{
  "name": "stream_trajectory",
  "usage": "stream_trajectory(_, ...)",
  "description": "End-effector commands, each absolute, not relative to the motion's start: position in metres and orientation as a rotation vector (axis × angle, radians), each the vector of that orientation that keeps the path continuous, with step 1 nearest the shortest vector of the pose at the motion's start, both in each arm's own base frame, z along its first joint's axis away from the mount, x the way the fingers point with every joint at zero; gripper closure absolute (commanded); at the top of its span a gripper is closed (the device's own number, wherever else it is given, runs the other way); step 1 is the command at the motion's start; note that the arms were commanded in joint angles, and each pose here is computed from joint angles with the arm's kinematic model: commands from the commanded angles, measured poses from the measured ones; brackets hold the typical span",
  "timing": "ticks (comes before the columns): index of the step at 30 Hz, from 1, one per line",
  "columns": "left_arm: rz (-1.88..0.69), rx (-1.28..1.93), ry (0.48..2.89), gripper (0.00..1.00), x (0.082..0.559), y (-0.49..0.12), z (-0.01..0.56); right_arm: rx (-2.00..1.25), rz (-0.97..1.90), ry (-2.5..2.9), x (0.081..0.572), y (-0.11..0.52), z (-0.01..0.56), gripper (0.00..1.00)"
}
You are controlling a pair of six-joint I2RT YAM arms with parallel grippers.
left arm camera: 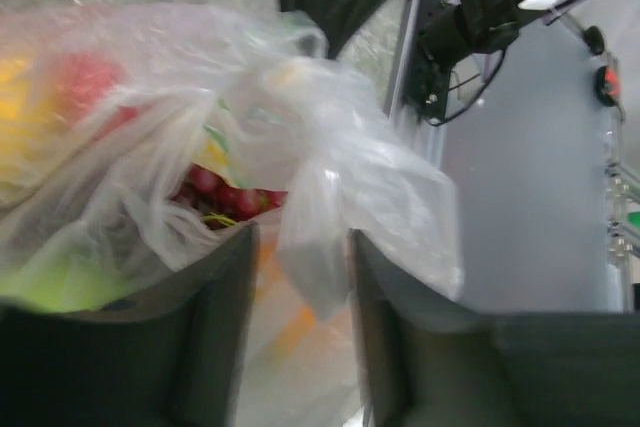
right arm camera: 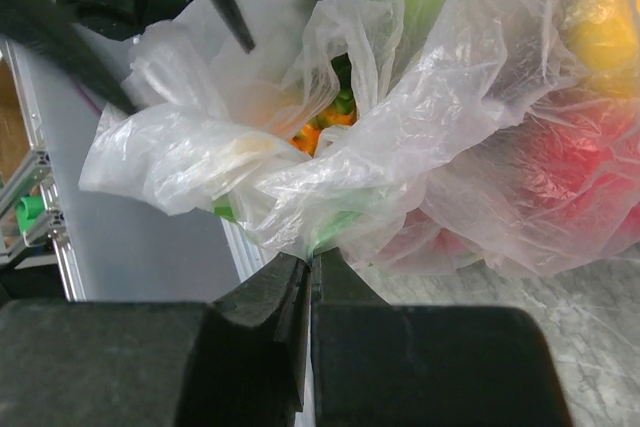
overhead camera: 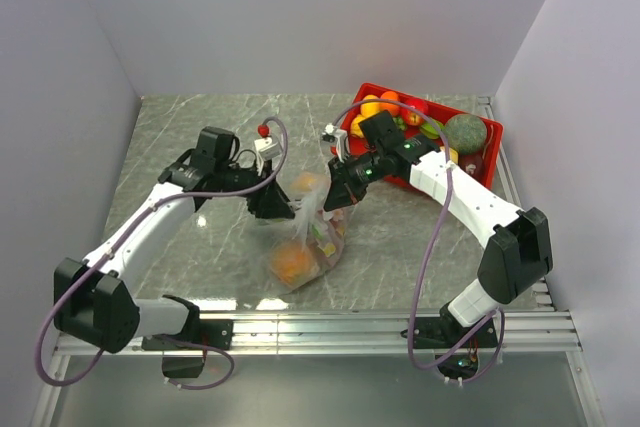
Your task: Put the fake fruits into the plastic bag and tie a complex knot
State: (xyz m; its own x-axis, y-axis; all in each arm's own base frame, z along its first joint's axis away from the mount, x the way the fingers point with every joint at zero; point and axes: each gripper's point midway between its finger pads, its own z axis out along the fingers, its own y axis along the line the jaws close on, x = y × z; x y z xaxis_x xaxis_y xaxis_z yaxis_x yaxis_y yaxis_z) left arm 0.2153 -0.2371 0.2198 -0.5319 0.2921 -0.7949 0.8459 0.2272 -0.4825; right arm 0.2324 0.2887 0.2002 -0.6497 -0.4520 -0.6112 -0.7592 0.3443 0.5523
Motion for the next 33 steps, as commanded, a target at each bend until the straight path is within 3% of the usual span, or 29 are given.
stream_trajectory(1, -1.267, 0.980, 1.963, 0.58, 0.237, -0.246, 0.220, -1.134, 1.226, 2.197, 0.232, 0.292, 0.214, 1.00)
stream_trajectory(2, -1.272, 0.970, 1.997, 0.79, 0.237, -0.244, 0.216, -1.150, 1.211, 2.186, 0.233, 0.290, 0.213, 1.00)
stream_trajectory(5, -1.294, 0.933, 2.032, 0.99, 0.242, -0.233, 0.209, -1.172, 1.161, 2.200, 0.233, 0.279, 0.207, 1.00)
stream_trajectory(13, -1.106, 0.609, 2.019, 1.00, 0.282, -0.175, 0.228, -1.190, 1.021, 2.292, 0.230, 0.240, 0.181, 1.00)
stream_trajectory(18, -0.964, 0.434, 2.110, 1.00, 0.296, -0.143, 0.208, -1.202, 0.910, 2.356, 0.232, 0.212, 0.159, 1.00)
stream_trajectory(26, -1.013, 0.459, 2.144, 1.00, 0.286, -0.144, 0.192, -1.214, 0.931, 2.391, 0.230, 0.204, 0.148, 1.00)
stream_trajectory(33, -0.801, 0.338, 2.228, 1.00, 0.302, -0.097, 0.170, -1.184, 0.788, 2.440, 0.239, 0.179, 0.133, 1.00)
